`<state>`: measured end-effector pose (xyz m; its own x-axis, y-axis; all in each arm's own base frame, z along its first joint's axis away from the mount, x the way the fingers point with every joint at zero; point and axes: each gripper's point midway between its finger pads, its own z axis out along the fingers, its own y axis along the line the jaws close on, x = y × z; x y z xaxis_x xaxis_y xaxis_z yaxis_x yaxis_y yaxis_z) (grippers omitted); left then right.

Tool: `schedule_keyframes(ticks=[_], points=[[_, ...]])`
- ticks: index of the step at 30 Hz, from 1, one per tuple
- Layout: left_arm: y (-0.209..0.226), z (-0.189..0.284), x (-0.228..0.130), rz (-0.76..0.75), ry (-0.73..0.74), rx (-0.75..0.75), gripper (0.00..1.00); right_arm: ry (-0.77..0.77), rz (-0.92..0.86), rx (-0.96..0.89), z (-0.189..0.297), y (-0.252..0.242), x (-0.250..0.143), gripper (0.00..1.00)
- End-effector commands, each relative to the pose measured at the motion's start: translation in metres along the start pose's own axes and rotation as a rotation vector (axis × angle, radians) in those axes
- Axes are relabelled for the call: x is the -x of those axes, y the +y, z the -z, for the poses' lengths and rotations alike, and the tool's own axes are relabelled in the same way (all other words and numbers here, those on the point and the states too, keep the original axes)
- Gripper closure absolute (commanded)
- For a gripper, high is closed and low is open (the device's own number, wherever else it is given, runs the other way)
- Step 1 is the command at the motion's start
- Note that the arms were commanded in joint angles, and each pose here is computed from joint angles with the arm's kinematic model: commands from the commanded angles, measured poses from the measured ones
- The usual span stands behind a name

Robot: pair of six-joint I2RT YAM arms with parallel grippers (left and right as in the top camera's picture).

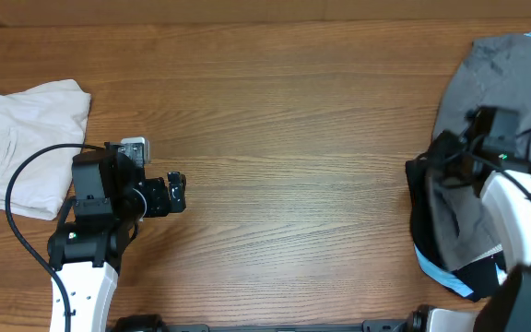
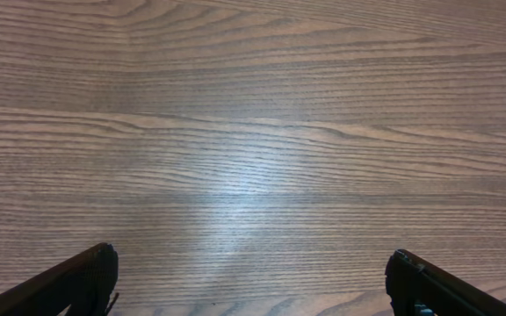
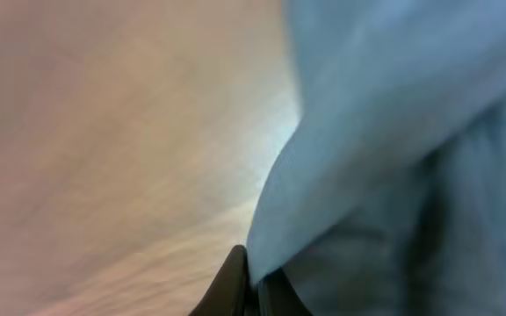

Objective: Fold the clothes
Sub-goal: 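Reach the right gripper into the clothing pile and grasp the grey shorts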

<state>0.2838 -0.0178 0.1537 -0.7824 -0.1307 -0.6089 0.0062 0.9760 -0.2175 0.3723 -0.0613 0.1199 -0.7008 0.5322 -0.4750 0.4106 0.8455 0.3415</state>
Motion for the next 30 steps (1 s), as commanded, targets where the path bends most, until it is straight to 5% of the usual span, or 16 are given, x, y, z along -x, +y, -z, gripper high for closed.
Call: schedule_keyframes(ticks=[1, 7, 11, 21, 23, 24, 25, 30], points=[[-0.004, 0.005, 0.011, 0.012, -0.025, -0.020, 0.00, -0.162, 0.074, 0.215, 0.085, 0.069, 0.057, 0.96], [-0.004, 0.005, 0.010, 0.012, -0.024, -0.020, 0.00, 0.127, 0.356, 0.388, 0.107, 0.171, -0.043, 0.96], [-0.004, 0.005, 0.011, 0.012, -0.025, -0.020, 0.00, 0.175, 0.480, 0.469, 0.096, 0.220, -0.080, 0.96], [-0.004, 0.005, 0.011, 0.011, -0.027, -0.021, 0.00, 0.029, 0.645, 0.721, 0.039, 0.338, -0.108, 0.92], [-0.004, 0.005, 0.011, 0.011, -0.027, -0.021, 0.00, -0.016, 0.650, 0.757, 0.027, 0.352, -0.106, 0.63], [-0.004, 0.005, 0.011, 0.012, -0.027, -0.021, 0.00, -0.017, 0.650, 0.757, 0.023, 0.353, -0.106, 0.40], [-0.006, 0.005, 0.011, 0.012, -0.026, -0.030, 0.00, -0.009, 0.646, 0.745, 0.019, 0.349, -0.105, 0.04], [-0.015, 0.005, 0.010, 0.020, -0.022, -0.084, 0.00, 0.020, 0.579, 0.590, 0.006, 0.304, -0.079, 0.00]])
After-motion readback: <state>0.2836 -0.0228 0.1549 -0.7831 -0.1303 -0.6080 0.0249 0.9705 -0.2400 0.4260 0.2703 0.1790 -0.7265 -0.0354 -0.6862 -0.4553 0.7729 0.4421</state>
